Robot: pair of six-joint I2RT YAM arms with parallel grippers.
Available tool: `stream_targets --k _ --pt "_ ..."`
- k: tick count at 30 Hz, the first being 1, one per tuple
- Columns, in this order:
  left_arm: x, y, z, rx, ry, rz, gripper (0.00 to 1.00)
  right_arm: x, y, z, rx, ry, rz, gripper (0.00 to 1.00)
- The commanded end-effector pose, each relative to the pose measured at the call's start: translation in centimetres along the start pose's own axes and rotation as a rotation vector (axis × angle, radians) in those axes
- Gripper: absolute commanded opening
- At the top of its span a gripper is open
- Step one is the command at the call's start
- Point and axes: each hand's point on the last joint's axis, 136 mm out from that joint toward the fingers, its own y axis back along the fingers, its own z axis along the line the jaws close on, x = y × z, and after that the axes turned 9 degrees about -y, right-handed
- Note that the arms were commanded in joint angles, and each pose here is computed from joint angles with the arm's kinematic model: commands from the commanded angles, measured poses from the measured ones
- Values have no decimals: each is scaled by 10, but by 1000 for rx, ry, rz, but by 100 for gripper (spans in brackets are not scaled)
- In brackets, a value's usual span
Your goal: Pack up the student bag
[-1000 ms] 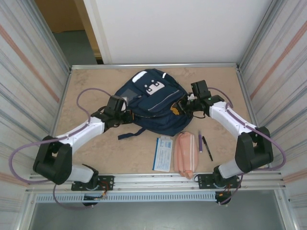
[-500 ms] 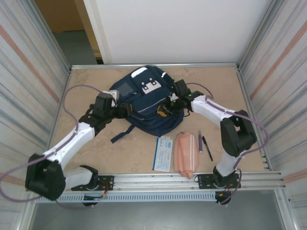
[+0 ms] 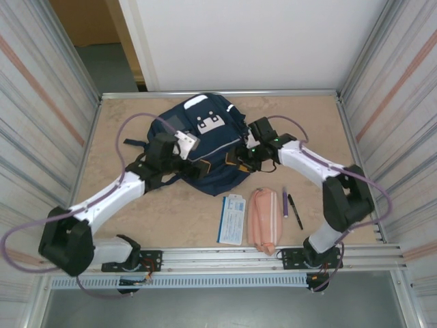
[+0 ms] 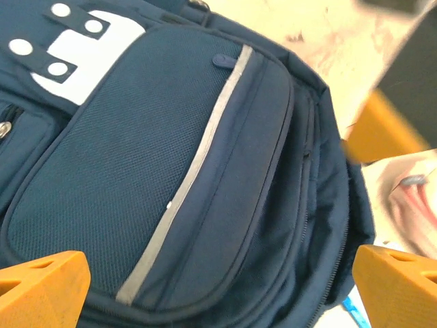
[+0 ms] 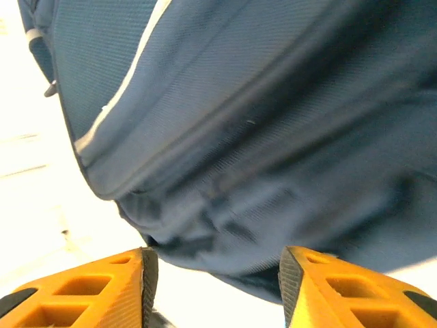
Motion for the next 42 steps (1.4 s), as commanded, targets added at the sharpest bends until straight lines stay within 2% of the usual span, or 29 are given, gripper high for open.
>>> stream_targets --k 1,4,6,8,11,15,19,22,26,30,31,33,36,42 --pt "-9 -10 -7 29 -206 51 99 -4 40 -30 118 115 -116 54" --pt "-6 -30 -19 35 -345 101 99 -12 63 -54 176 101 -178 55" --pt "3 -45 -20 -24 -460 182 99 -15 76 -72 214 73 -208 55" --pt "8 -57 -14 -92 -519 258 99 -15 85 -84 225 56 -228 55" --pt "7 -68 0 -163 -491 330 96 -12 89 -91 222 43 -238 55" --pt "-4 -74 15 -245 -425 327 85 -7 85 -93 209 27 -222 55" --pt "-15 -72 6 -119 -312 239 80 -2 78 -97 206 17 -197 55" --pt "-22 -66 2 -42 -263 173 80 1 76 -100 211 13 -190 55" --pt "-14 -69 6 -53 -299 214 78 0 75 -97 197 11 -194 55" --pt "-7 -77 5 -32 -309 249 50 0 72 -95 190 13 -188 55" --pt "-8 -78 7 -36 -308 254 37 1 70 -96 194 11 -182 55" --pt "-14 -77 8 -58 -322 246 1 3 68 -96 194 7 -172 55" --pt "-33 -67 8 -96 -372 197 0 6 64 -97 197 3 -160 55" --pt "-89 -22 26 -222 -434 71 0 9 57 -97 187 -1 -148 55"
